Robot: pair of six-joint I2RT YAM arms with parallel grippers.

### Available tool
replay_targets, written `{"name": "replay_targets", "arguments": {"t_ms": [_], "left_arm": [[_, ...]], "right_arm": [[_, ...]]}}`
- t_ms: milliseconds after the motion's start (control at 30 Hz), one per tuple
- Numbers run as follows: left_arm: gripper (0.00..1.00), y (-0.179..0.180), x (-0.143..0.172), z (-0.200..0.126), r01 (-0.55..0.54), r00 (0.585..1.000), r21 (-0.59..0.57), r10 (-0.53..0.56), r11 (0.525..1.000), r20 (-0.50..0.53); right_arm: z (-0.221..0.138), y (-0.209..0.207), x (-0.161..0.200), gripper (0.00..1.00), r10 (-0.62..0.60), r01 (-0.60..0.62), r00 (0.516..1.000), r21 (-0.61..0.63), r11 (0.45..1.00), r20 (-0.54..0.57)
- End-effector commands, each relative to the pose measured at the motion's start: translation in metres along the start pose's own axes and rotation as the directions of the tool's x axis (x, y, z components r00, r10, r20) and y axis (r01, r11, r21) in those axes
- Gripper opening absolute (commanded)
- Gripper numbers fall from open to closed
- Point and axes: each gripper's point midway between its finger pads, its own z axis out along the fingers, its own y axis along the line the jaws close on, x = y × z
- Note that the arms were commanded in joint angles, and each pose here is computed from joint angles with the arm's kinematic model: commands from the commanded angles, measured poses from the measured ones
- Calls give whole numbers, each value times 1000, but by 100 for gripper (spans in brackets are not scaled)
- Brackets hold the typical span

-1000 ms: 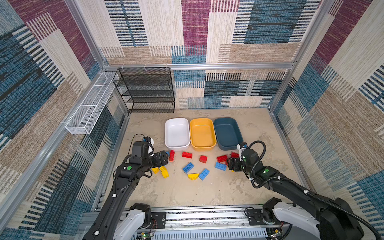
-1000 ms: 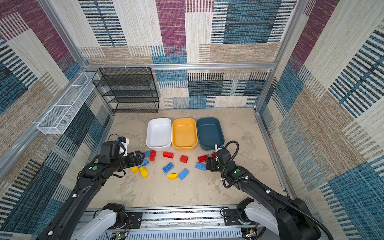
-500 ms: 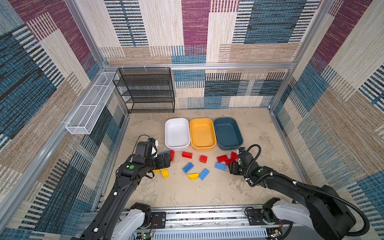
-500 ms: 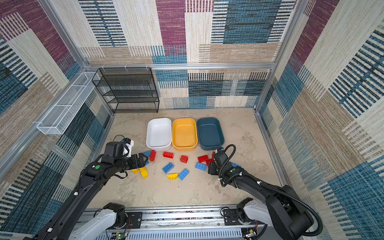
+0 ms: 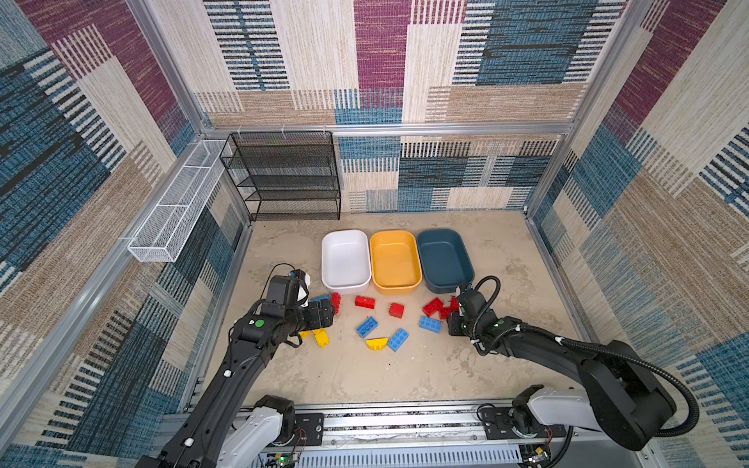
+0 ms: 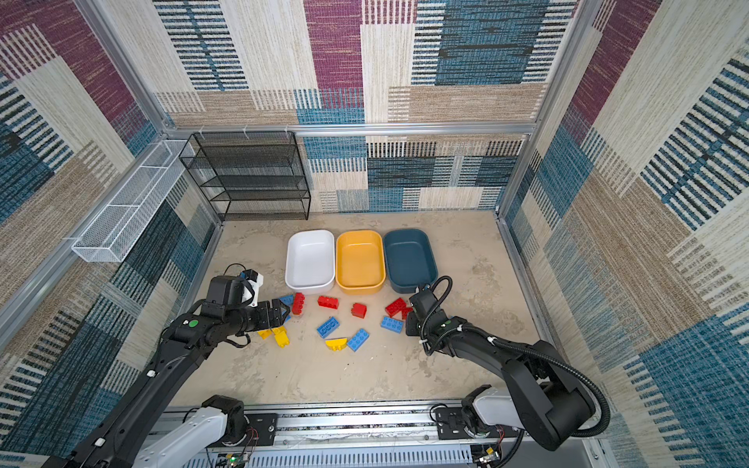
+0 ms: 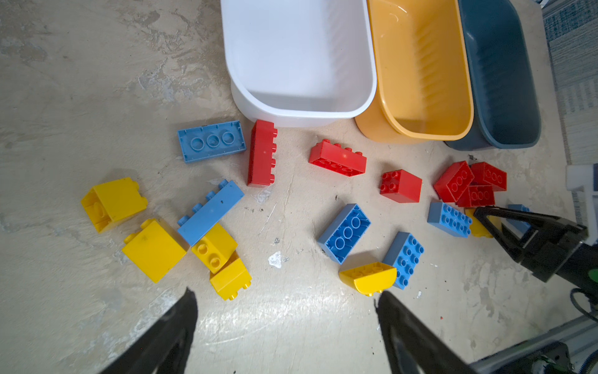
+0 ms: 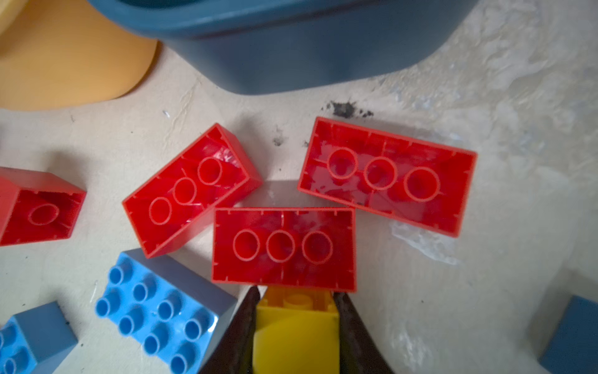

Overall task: Sort the legos into containers by color
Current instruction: Pick up the lego from the center of the table, then place the lego in the container.

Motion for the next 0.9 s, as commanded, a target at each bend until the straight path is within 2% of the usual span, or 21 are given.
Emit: {"name": "replay_targets", "arguments": {"t_ms": [0,133,300,500,700,867], "left_arm": [[88,0,1,0,-22,1000,-2,22,1000,-3],[87,-2,0,-2,-26,1000,6,26,1000,4],[87,-1,-4,-9,-32,999,1,32,999,34],[87,1,-10,-22,-41,995,-22,43,999,94],[86,3,-13,-34,-52,991,-39,57,998,123],[86,5,-12,-42,-61,988,-51,67,997,136]], "right_arm": [[-6,6,-7,26,-16,16,1000,-5,1000,18],[-26,15,-21,24,-73,73,997,13,997,36],[-66,51,-57,22,-108,117,990,-95,989,93],[-94,109,-105,22,-198,226,969,-204,953,147],[-89,179,-144,23,-280,325,942,-287,901,187],[-63,231,-160,23,-321,369,928,-354,859,187]]}}
